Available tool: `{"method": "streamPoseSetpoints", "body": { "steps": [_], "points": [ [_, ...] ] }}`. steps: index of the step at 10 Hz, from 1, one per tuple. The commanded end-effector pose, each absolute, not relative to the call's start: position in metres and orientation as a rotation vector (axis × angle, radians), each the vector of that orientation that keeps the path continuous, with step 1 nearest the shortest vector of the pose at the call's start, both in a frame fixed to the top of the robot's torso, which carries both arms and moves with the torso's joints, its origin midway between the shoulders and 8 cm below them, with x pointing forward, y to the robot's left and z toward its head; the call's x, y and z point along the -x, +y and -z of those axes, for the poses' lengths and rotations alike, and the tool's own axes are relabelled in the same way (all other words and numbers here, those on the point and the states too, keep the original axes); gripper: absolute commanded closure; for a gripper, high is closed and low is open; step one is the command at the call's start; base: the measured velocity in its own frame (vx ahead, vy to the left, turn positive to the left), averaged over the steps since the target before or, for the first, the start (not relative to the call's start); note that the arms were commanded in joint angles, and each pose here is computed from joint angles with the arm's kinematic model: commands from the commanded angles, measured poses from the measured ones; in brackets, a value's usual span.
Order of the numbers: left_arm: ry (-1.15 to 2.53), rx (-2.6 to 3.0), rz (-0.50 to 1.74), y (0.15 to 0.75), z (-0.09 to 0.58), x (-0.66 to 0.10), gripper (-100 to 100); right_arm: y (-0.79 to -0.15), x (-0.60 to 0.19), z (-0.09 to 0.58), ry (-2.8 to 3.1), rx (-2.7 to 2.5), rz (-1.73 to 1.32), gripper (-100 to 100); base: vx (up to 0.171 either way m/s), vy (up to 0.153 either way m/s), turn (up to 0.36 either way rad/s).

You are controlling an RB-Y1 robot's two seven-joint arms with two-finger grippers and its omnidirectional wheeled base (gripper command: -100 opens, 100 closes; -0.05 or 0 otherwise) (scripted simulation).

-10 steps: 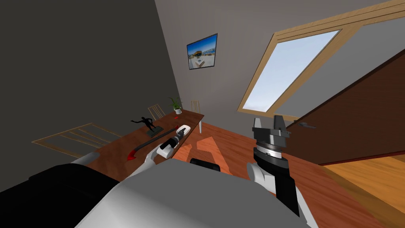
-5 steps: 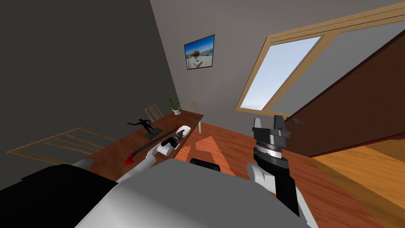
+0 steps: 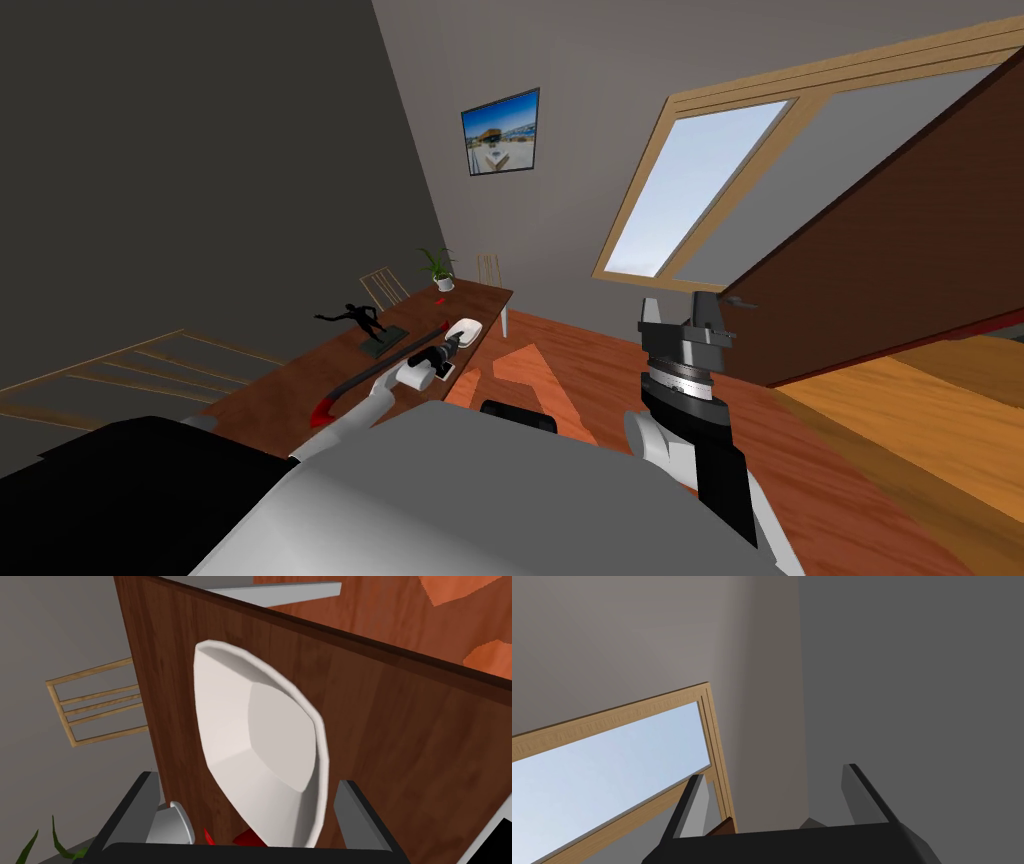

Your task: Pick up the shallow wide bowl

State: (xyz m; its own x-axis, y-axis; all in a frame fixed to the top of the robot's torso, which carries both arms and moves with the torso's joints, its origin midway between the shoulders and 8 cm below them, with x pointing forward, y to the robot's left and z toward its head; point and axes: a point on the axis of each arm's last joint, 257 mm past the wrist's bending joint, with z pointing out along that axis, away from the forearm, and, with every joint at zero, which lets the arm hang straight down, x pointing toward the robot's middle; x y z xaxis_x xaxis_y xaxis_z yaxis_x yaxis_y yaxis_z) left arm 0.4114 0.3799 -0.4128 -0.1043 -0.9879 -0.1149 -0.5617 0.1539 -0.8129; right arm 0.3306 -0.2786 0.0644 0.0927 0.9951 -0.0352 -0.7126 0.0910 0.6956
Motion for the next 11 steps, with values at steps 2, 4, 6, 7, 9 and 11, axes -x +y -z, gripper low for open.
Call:
{"method": "streamPoseSetpoints", "body": {
  "steps": [2, 4, 6, 7, 9, 11],
  "points": [
    [1.776, 1.546, 0.751, 0.394, 0.431, -0.409, -100, -0.279, -0.331, -0.064, 0.593, -0.596, -1.385, 0, 0.007, 0.05, -0.061],
    [1.789, 1.592, 0.715, 0.404, 0.443, -0.405, -100, -0.279, -0.331, -0.064, 0.593, -0.596, -1.385, 0, 0.007, 0.064, -0.086],
    [1.799, 1.63, 0.687, 0.41, 0.454, -0.4, -100, -0.279, -0.331, -0.064, 0.593, -0.596, -1.385, 0, 0.003, 0.062, -0.05],
    [1.808, 1.657, 0.667, 0.413, 0.463, -0.395, -100, -0.279, -0.331, -0.064, 0.593, -0.596, -1.385, 0, 0.016, 0.055, -0.059],
    [1.804, 1.644, 0.676, 0.413, 0.458, -0.398, 0, -0.279, -0.331, -0.064, 0.593, -0.596, -1.385, 0, 0.005, 0.016, -0.006],
    [1.791, 1.651, 0.671, 0.411, 0.468, -0.398, -100, -0.279, -0.331, -0.064, 0.593, -0.596, -1.385, 0, 0.028, 0.025, -0.062]
  ]
}}
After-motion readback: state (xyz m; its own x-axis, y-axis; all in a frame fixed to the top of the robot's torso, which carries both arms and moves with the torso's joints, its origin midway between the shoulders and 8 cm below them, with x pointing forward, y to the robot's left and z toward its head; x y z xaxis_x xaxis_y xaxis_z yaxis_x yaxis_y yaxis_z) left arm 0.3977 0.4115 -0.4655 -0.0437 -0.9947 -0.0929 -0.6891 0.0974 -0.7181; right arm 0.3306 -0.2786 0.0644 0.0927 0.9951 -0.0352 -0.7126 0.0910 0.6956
